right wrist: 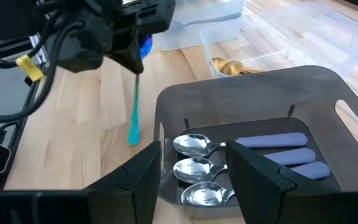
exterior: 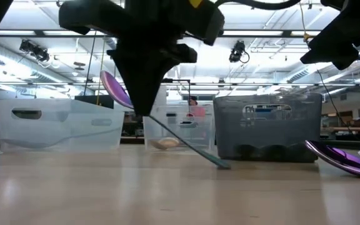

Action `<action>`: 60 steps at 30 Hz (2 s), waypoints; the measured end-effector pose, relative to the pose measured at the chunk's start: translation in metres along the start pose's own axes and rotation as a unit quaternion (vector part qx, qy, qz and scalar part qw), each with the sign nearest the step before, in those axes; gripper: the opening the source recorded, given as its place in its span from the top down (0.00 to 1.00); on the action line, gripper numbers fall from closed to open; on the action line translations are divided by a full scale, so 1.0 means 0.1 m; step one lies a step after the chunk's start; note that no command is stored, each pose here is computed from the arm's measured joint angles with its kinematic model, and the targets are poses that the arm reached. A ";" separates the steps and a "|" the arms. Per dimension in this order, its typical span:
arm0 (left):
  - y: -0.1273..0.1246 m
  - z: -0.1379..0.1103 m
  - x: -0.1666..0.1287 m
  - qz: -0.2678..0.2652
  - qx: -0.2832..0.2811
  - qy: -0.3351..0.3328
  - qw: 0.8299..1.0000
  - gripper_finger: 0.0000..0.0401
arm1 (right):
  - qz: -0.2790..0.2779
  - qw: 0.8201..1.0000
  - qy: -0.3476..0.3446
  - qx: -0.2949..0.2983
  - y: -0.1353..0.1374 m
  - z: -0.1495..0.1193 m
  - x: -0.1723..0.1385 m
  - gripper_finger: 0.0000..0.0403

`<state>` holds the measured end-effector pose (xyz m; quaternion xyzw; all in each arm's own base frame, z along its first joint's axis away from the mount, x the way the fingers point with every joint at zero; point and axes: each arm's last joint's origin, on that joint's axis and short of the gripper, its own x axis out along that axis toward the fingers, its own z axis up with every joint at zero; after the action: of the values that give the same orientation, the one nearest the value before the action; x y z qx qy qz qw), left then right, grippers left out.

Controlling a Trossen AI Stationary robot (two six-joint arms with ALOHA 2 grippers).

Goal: Sort silverware by color (type)
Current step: Put the blue spoon into the left transparent bin

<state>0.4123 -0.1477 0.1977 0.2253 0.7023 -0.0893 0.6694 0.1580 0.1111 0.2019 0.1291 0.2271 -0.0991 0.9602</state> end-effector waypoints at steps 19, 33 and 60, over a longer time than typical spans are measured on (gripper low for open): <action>0.12 -0.31 -0.56 0.083 -0.061 -0.027 0.994 0.96 | 0.010 1.000 0.002 -0.003 0.03 -0.02 -0.03 0.53; 0.19 -0.45 -0.78 0.147 -0.095 -0.049 0.983 0.96 | 0.000 1.000 -0.022 0.005 0.05 -0.01 -0.05 0.53; 0.38 -0.39 -0.53 0.180 -0.112 -0.077 0.974 0.96 | -0.017 0.999 -0.032 -0.008 0.10 -0.06 0.03 0.53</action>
<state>0.3935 -0.1081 0.2596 0.2639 0.6021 0.0949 0.7476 0.1604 0.1220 0.1972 0.1147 0.1990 -0.1174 0.9662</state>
